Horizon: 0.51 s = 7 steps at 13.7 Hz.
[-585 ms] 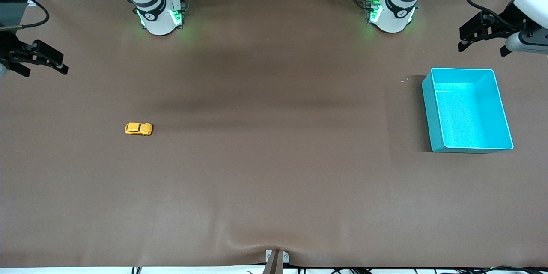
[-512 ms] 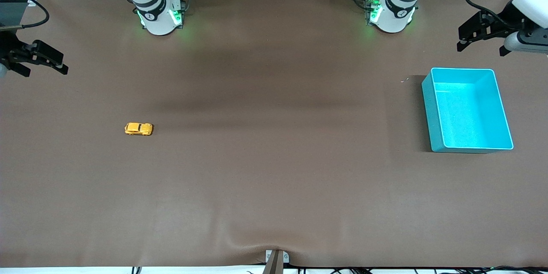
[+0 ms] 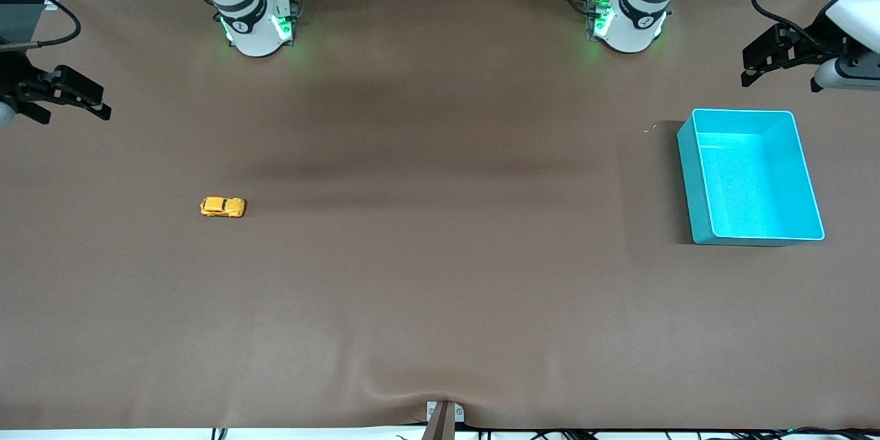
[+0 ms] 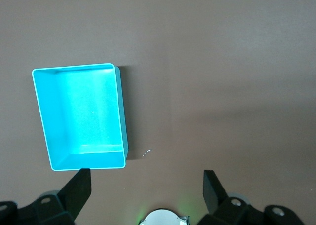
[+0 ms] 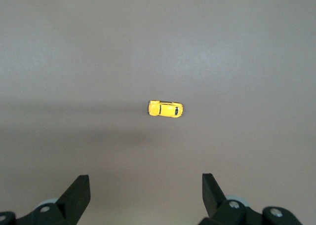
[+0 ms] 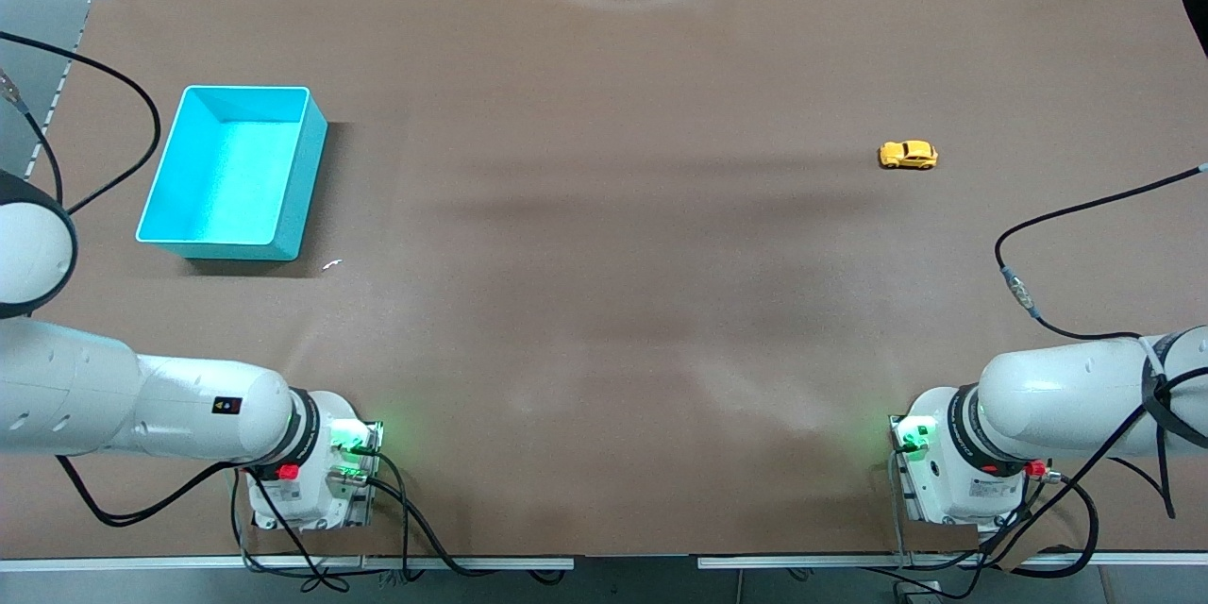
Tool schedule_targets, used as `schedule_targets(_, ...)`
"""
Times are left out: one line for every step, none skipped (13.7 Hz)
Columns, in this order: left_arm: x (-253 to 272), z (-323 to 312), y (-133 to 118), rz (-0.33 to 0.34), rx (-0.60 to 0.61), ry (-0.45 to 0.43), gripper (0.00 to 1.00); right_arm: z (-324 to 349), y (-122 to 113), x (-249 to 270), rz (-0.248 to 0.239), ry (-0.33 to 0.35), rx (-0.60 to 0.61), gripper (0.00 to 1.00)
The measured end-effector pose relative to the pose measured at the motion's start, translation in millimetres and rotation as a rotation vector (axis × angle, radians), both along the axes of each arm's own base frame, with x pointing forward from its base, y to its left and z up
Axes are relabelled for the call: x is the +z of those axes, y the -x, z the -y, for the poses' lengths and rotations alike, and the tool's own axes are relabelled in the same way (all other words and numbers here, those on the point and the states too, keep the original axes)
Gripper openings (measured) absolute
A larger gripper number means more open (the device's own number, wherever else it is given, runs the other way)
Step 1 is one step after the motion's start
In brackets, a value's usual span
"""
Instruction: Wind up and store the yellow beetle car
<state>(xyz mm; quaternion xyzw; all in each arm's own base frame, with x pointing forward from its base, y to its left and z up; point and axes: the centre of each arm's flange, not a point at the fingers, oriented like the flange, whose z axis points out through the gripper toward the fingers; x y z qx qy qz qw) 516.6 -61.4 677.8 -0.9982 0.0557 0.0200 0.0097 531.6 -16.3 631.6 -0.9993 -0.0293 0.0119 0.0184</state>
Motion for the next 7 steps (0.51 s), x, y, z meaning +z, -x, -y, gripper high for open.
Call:
schedule_targets(0, -2, 0, 0.000, 0.005, 0.000, 1.00, -4, -2, -5, -0.010, -0.001, 0.024, 1.00)
schedule_targets(0, -7, -1, 0.000, 0.014, 0.002, 1.00, -8, -6, -12, -0.023, -0.002, 0.045, 1.00)
schedule_targets(0, -13, -1, 0.000, 0.026, 0.013, 1.00, -12, -10, -22, -0.041, -0.004, 0.056, 1.00)
schedule_targets(0, -18, -2, 0.000, 0.037, 0.027, 1.00, -14, -15, -35, -0.064, -0.006, 0.070, 1.00)
schedule_targets(1, -21, -3, 0.002, 0.044, 0.035, 1.00, -17, -23, -52, -0.086, -0.006, 0.093, 1.00)
schedule_targets(1, -22, -3, 0.004, 0.046, 0.038, 1.00, -20, -32, -74, -0.100, 0.000, 0.119, 1.00)
schedule_targets(0, -21, -3, 0.004, 0.045, 0.039, 1.00, -23, -40, -97, -0.104, 0.006, 0.138, 1.00)
